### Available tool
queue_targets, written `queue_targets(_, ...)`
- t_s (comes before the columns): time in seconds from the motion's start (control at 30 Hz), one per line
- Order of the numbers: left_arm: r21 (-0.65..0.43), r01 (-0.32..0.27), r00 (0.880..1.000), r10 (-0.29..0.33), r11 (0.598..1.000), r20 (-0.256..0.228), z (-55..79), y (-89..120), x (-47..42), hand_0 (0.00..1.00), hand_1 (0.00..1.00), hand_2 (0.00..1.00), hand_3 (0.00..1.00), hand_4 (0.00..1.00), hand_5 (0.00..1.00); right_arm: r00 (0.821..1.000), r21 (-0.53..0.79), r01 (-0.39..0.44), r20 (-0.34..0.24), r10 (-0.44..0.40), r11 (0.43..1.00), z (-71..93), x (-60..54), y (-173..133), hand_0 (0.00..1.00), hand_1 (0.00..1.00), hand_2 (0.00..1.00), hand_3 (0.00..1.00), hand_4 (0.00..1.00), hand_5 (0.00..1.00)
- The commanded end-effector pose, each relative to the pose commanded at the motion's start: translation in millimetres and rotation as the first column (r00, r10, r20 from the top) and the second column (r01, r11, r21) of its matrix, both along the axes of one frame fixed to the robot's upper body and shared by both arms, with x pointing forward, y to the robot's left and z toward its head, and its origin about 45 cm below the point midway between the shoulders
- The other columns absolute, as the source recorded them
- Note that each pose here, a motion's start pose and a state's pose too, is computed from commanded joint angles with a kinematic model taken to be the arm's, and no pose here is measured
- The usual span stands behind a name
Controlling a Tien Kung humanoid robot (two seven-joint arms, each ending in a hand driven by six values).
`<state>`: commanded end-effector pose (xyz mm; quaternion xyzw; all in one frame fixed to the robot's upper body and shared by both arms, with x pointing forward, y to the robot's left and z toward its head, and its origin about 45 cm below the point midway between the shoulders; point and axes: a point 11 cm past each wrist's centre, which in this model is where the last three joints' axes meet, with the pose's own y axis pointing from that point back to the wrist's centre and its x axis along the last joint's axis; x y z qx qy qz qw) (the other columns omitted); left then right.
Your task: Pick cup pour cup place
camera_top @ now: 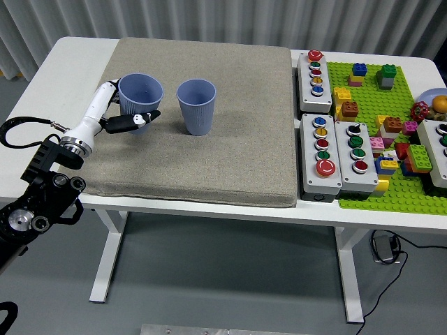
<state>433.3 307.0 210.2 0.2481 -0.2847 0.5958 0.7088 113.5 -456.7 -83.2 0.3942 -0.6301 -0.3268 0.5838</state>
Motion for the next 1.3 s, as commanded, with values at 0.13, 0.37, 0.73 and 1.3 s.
queue_targets(0.13, 0.069, 0.038, 0.999, -0.038, 0.997, 0.004, 12.7, -3.0, 7.9, 0.459, 0.450, 0.496, 0.502, 0.834, 0.250, 1.000, -0.001, 0.001, 0.003, -0.001, 1.000, 0.5, 1.5, -0.2, 0.688, 0.653, 0.581, 0.575, 0.002, 0.166)
queue_targets(0.37, 0.136, 0.063, 0.997, -0.067, 0.989, 0.026, 29.1, -8.2, 18.1, 0.432, 0.441, 0.490, 0.503, 0.814, 0.228, 1.000, -0.001, 0.006, 0.013, -0.006, 1.000, 1.8, 6.0, -0.4, 0.688, 0.653, 0.581, 0.576, 0.002, 0.165)
queue_targets(0.73, 0.278, 0.096, 0.994, -0.107, 0.956, 0.025, 45.8, -14.2, 27.8, 0.437, 0.446, 0.492, 0.506, 0.808, 0.222, 1.000, -0.003, 0.007, 0.019, -0.007, 1.000, 2.9, 8.4, -1.6, 0.688, 0.653, 0.581, 0.576, 0.002, 0.165)
queue_targets(1.3, 0.464, 0.099, 0.981, -0.164, 0.880, 0.101, 81.6, -28.4, 43.1, 0.463, 0.452, 0.489, 0.508, 0.790, 0.210, 0.999, -0.007, 0.009, 0.031, -0.009, 1.000, 5.5, 14.1, -3.9, 0.689, 0.653, 0.582, 0.576, 0.002, 0.161)
